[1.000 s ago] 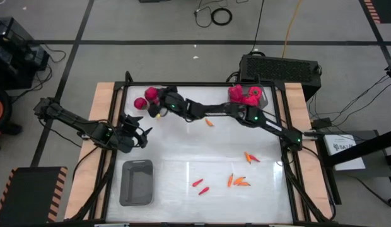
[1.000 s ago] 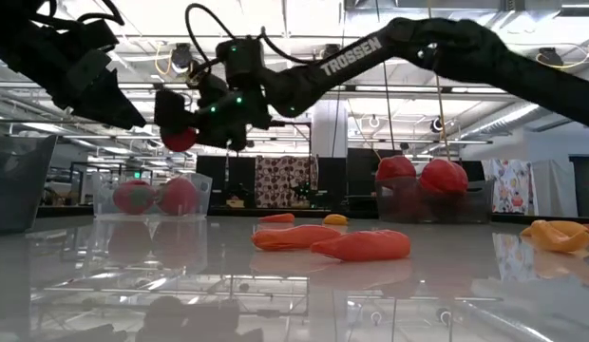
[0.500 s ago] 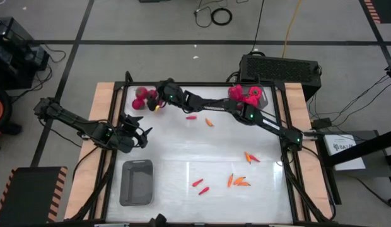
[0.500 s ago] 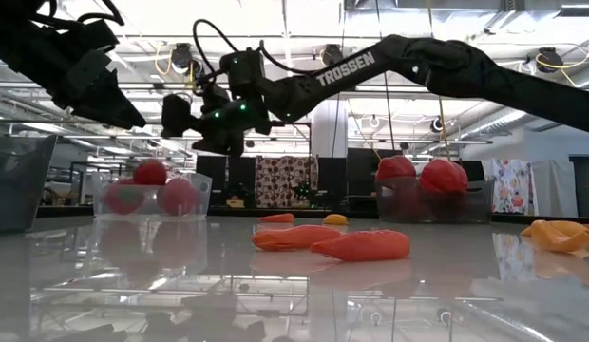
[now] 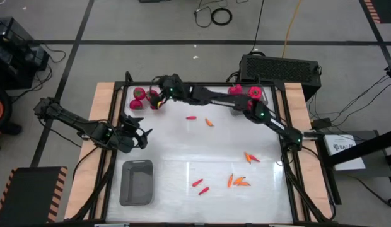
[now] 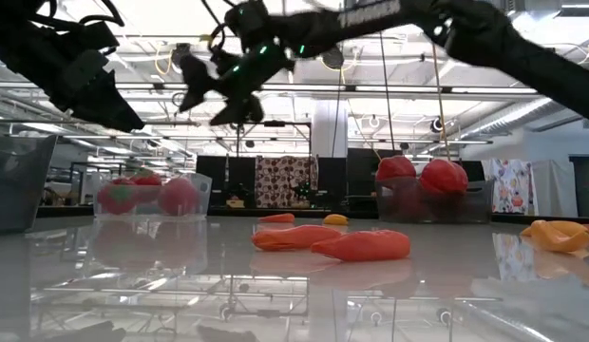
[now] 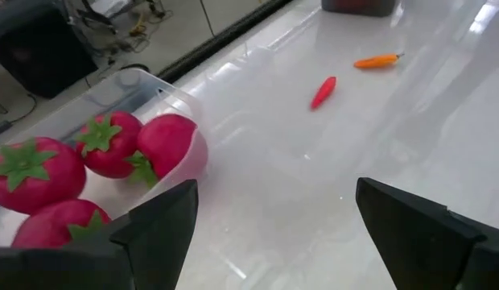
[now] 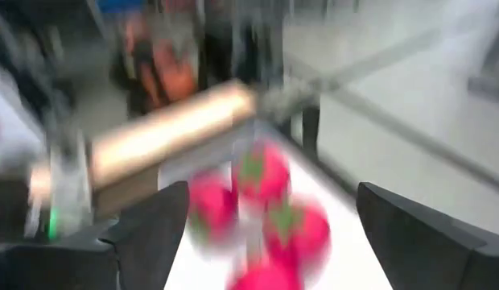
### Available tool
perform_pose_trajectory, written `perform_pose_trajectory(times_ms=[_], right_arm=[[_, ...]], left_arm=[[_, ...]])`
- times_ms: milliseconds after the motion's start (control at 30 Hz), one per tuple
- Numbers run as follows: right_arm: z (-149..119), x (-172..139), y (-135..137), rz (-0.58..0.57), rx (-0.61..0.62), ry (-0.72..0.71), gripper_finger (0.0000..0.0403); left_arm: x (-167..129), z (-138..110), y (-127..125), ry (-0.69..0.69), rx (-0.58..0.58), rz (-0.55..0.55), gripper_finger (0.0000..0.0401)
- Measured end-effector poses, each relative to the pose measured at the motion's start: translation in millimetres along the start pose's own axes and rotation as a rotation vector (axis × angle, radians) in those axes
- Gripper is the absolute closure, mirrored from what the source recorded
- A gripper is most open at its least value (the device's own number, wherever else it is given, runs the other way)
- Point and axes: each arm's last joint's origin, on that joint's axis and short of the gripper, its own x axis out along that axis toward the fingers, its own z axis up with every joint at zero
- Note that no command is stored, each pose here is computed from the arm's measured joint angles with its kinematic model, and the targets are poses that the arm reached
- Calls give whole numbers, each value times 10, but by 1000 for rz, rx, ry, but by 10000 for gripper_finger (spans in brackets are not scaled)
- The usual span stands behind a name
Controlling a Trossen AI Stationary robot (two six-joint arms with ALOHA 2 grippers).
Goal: Sort produce into baskets
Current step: Put the yellow chili pepper into the bottom black bin
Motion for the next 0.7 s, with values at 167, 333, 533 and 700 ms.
perform_pose_trajectory(times_ms=[167,333,533,700], right_arm=[[2,-539,89,39,-55,385,63],[-78,-1172,242,48,-81,760,64],[-281,-1763,625,-40,-209,1020,64],[-530,-1972,1079,-86,-317,980,64]], left_arm=[[0,-9,-11,32,-4,-37,58],[-5,-30,-45,119,-21,-142,58],[-9,-13,-85,142,-50,-214,58],[-25,77,-175,109,-130,-337,58]])
